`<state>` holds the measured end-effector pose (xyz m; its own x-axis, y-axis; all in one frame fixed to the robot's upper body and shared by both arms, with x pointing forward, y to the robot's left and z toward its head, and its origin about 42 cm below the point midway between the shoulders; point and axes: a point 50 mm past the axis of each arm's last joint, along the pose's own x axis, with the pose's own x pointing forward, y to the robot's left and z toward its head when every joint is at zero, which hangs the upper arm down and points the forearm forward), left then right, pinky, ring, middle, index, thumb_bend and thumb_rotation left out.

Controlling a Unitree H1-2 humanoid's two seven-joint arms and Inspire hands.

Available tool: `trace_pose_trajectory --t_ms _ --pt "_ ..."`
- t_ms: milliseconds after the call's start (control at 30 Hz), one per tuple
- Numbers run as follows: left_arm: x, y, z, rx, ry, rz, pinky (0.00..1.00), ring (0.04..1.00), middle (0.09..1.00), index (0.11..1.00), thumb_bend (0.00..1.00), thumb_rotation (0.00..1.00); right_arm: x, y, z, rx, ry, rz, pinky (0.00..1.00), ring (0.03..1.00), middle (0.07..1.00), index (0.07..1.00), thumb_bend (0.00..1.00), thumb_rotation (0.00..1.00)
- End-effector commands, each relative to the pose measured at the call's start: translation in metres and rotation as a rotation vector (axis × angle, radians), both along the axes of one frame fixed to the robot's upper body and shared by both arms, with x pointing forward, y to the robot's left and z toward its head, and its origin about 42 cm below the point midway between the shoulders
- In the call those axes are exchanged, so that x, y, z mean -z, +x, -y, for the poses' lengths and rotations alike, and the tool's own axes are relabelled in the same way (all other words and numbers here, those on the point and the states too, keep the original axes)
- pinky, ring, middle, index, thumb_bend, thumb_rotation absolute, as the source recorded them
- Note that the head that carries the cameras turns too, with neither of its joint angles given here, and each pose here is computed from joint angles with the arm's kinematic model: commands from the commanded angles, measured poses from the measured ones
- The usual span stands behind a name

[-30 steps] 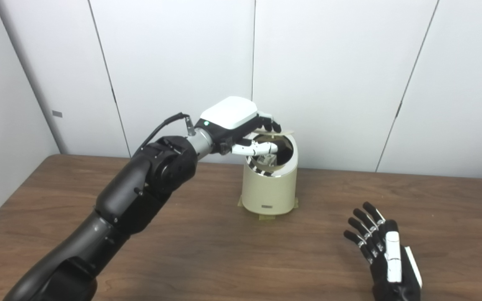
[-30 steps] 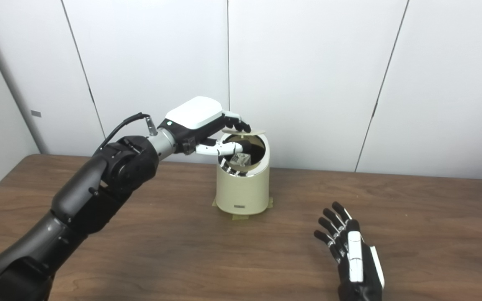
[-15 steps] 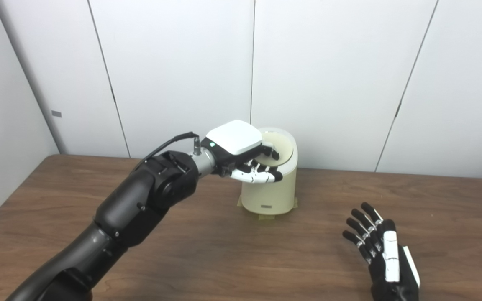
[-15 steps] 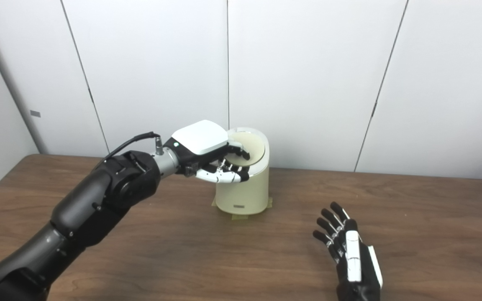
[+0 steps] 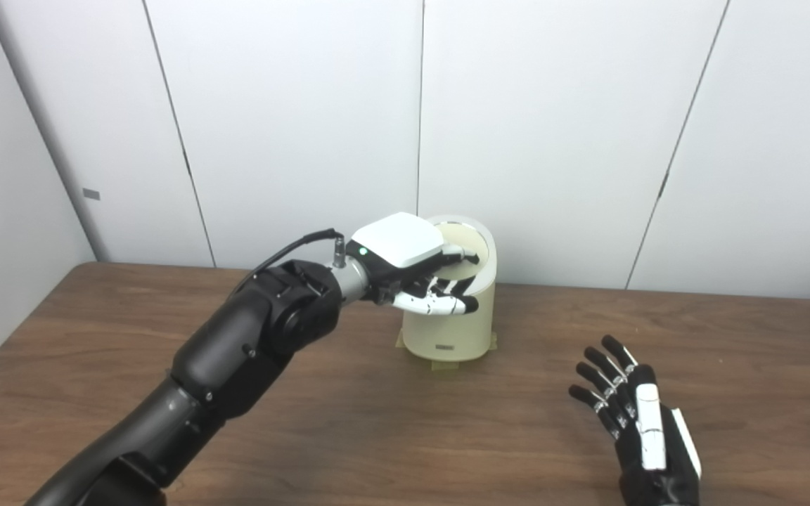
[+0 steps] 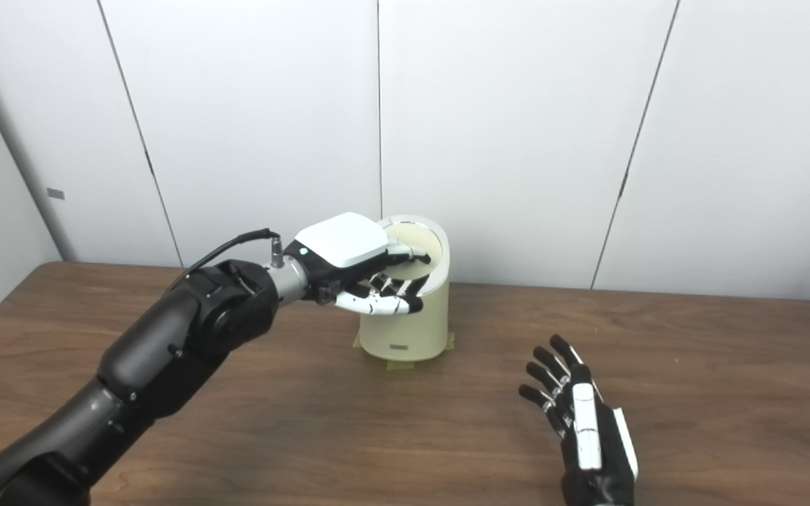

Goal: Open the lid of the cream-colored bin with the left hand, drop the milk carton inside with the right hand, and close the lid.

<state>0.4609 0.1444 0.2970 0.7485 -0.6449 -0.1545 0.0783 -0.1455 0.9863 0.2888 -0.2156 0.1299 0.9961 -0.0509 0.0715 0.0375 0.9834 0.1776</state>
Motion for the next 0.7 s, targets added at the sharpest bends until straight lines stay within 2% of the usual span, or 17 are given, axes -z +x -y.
trace_pose_trajectory --t_ms 0,167,233,333,467,567,667 --pt "0.000 0.004 0.002 -0.009 0.057 -0.021 0.91 0.887 0.858 0.908 0.55 1.00 -0.020 0.006 -0.002 0.000 0.008 0.082 0.71 0.824 0.840 0.890 0.54 0.91" --pt "-0.005 -0.001 0.000 -0.008 0.020 -0.022 0.91 0.875 0.848 0.909 0.57 1.00 -0.021 0.006 -0.001 0.002 0.012 0.077 0.71 0.823 0.834 0.876 0.54 0.89" --pt "-0.014 -0.004 -0.001 -0.014 -0.056 -0.002 0.90 0.878 0.867 0.922 0.56 1.00 -0.020 0.007 -0.001 0.001 0.018 0.076 0.72 0.825 0.834 0.875 0.53 0.89" --pt "-0.027 -0.008 -0.004 -0.040 -0.308 0.031 0.83 0.850 0.849 0.886 0.52 1.00 -0.020 0.007 0.000 0.006 0.025 0.074 0.73 0.824 0.839 0.882 0.53 0.87" --pt "-0.039 -0.018 -0.010 -0.082 -0.703 -0.020 0.72 0.804 0.827 0.873 0.48 1.00 -0.022 0.005 0.003 0.008 0.013 0.075 0.74 0.824 0.837 0.877 0.53 0.88" --pt "-0.040 -0.033 -0.014 -0.132 -1.011 -0.076 0.84 0.855 0.816 0.868 0.51 1.00 -0.024 0.002 0.006 0.010 0.002 0.075 0.73 0.825 0.839 0.875 0.54 0.86" --pt "-0.036 -0.042 -0.018 -0.165 -1.123 -0.108 0.87 0.876 0.832 0.887 0.50 1.00 -0.024 0.002 0.009 0.011 0.004 0.074 0.74 0.827 0.843 0.874 0.54 0.86"
